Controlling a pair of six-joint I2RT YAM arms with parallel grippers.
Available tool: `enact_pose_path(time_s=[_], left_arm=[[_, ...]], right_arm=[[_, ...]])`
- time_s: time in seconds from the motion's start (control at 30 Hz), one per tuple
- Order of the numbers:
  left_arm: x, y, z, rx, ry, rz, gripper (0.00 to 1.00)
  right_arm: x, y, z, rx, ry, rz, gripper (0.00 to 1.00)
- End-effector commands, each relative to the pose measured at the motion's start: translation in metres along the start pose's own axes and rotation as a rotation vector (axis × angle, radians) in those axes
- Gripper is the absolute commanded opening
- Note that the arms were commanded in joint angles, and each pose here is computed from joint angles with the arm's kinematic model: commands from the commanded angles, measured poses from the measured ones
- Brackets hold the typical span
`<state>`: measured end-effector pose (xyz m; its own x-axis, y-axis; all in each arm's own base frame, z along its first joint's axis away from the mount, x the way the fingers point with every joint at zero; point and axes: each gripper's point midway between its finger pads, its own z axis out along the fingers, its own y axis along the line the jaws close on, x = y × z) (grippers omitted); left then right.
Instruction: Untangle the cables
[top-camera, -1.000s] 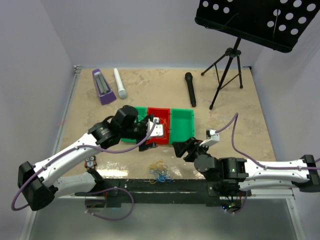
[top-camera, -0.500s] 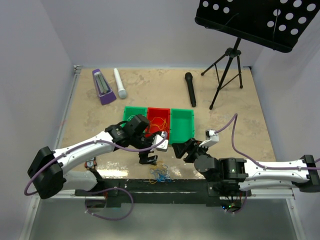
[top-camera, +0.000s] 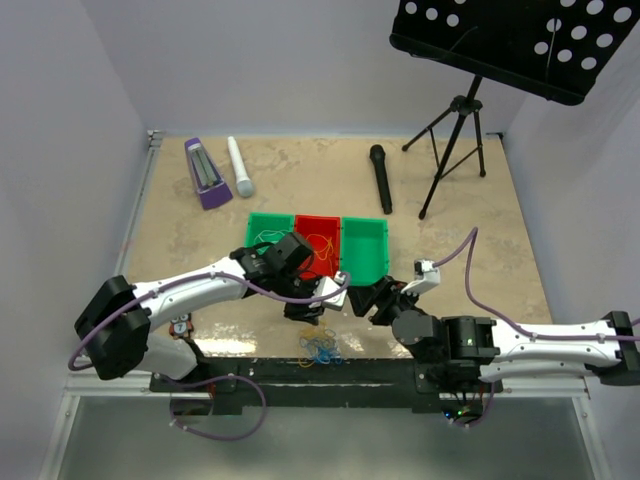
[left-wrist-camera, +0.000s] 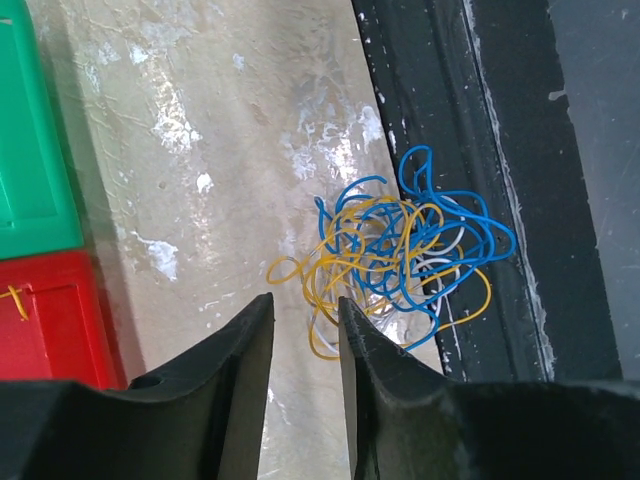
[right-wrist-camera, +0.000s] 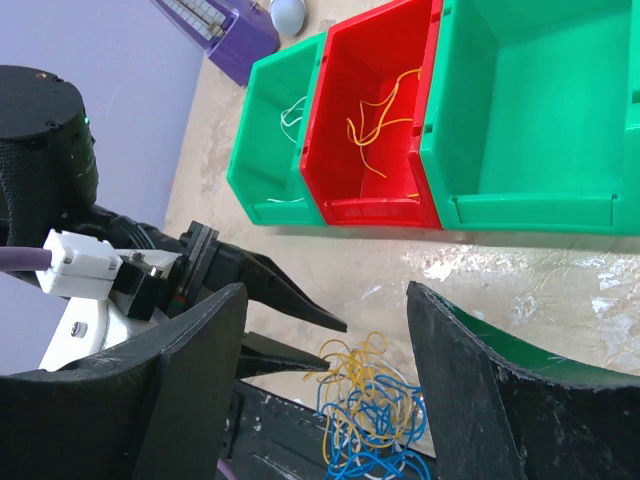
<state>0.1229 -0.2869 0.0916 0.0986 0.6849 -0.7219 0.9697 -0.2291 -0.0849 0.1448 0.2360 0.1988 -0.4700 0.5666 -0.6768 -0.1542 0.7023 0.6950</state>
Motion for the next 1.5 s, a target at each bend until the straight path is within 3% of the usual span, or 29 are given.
enact_pose_path(time_s=[0.0, 0.1, 0.17, 0.23, 0.33, 0.4, 0.57, 0.73, 0.83, 1.0, 1.23, 1.47], left_arm=[[-0.013, 0.003, 0.002, 0.012, -0.013, 0.075, 0.33], [-0.012, 0.001, 0.005, 0.015, -0.001, 0.087, 0.09], [-0.011, 0.001, 0.005, 0.014, 0.007, 0.090, 0.01], [-0.012, 0.001, 0.003, 0.010, 0.012, 0.093, 0.09], [-0.013, -0.001, 0.000, 0.025, 0.019, 0.092, 0.33], [-0.014, -0.002, 0.000, 0.033, 0.020, 0.096, 0.41], [-0.008, 0.004, 0.004, 0.020, 0.041, 0.118, 0.45], [-0.004, 0.005, 0.009, 0.035, 0.062, 0.139, 0.41], [-0.004, 0.006, 0.013, 0.041, 0.078, 0.160, 0.33], [-0.009, 0.016, 0.013, 0.021, 0.097, 0.193, 0.00], [-0.054, 0.039, -0.019, -0.116, 0.066, 0.220, 0.00], [-0.095, 0.015, -0.058, -0.090, 0.007, 0.105, 0.00]], right_arm=[[-0.008, 0.001, 0.000, 0.011, -0.026, 0.016, 0.69], [-0.011, -0.001, -0.002, 0.008, -0.030, 0.027, 0.69], [-0.013, -0.003, -0.004, 0.002, -0.030, 0.038, 0.69], [-0.014, -0.006, -0.005, 0.002, -0.032, 0.041, 0.69], [-0.014, -0.006, -0.006, 0.001, -0.032, 0.044, 0.69], [-0.014, -0.006, -0.005, 0.003, -0.030, 0.037, 0.69], [-0.015, -0.003, -0.004, 0.006, -0.034, 0.033, 0.69], [-0.017, -0.002, -0.004, 0.010, -0.040, 0.021, 0.68], [-0.019, -0.002, -0.005, 0.010, -0.045, 0.022, 0.68], [-0.024, -0.001, -0.007, 0.005, -0.051, 0.030, 0.68], [-0.017, 0.007, -0.007, -0.061, -0.026, -0.022, 0.67], [-0.004, 0.033, -0.006, -0.217, -0.002, -0.114, 0.67]])
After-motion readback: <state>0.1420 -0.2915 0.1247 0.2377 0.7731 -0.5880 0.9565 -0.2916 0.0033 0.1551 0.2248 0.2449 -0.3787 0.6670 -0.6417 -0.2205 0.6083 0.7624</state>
